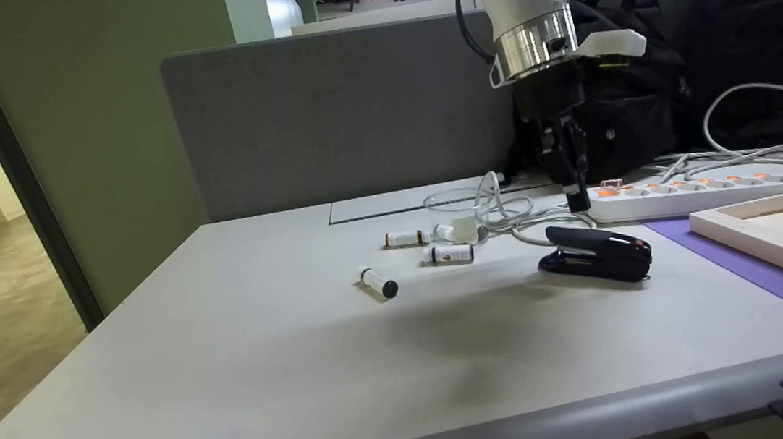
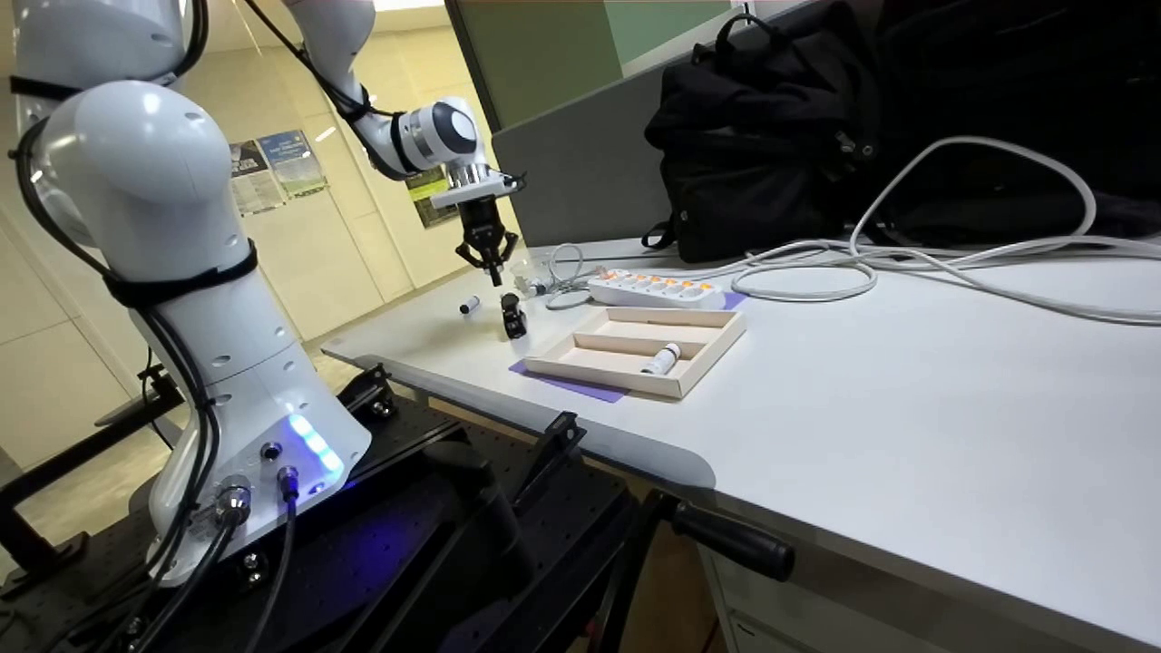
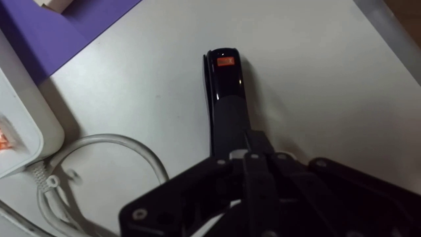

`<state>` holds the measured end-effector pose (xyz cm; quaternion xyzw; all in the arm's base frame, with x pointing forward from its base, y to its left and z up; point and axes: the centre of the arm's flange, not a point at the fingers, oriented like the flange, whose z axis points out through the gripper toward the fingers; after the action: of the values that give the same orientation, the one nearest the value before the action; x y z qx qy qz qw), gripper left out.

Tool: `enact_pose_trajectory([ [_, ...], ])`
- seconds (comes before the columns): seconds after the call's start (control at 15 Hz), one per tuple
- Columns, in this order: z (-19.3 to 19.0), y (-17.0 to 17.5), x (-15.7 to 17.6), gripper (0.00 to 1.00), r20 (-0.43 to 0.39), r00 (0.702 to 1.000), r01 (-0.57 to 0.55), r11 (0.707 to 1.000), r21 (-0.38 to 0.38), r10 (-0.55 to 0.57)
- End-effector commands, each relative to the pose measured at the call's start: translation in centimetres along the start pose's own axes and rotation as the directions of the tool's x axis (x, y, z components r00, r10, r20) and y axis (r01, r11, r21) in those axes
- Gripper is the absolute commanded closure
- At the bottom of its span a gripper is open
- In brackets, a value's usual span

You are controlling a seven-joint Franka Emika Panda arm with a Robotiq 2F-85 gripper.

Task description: Press down on the stapler

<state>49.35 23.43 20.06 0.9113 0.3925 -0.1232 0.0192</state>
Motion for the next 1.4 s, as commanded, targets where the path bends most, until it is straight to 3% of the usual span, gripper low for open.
enact_pose_trajectory([
  [0.0, 0.4, 0.1, 1.3, 1.0, 0.044, 0.999, -0.022, 1.0, -0.015, 0.022],
  [0.33, 1.1, 2.1, 2.7, 1.0, 0.055, 0.998, 0.003, 1.0, -0.008, -0.002],
  [0.67, 1.9, 3.5, 4.0, 1.0, 0.12, 0.992, 0.019, 0.997, 0.072, -0.027],
  [1.0, 3.4, 4.7, 5.3, 1.0, 0.235, 0.965, 0.066, 0.977, 0.204, -0.115],
  [1.33, 4.6, 5.5, 6.9, 1.0, 0.299, 0.933, 0.128, 0.963, 0.238, -0.198],
])
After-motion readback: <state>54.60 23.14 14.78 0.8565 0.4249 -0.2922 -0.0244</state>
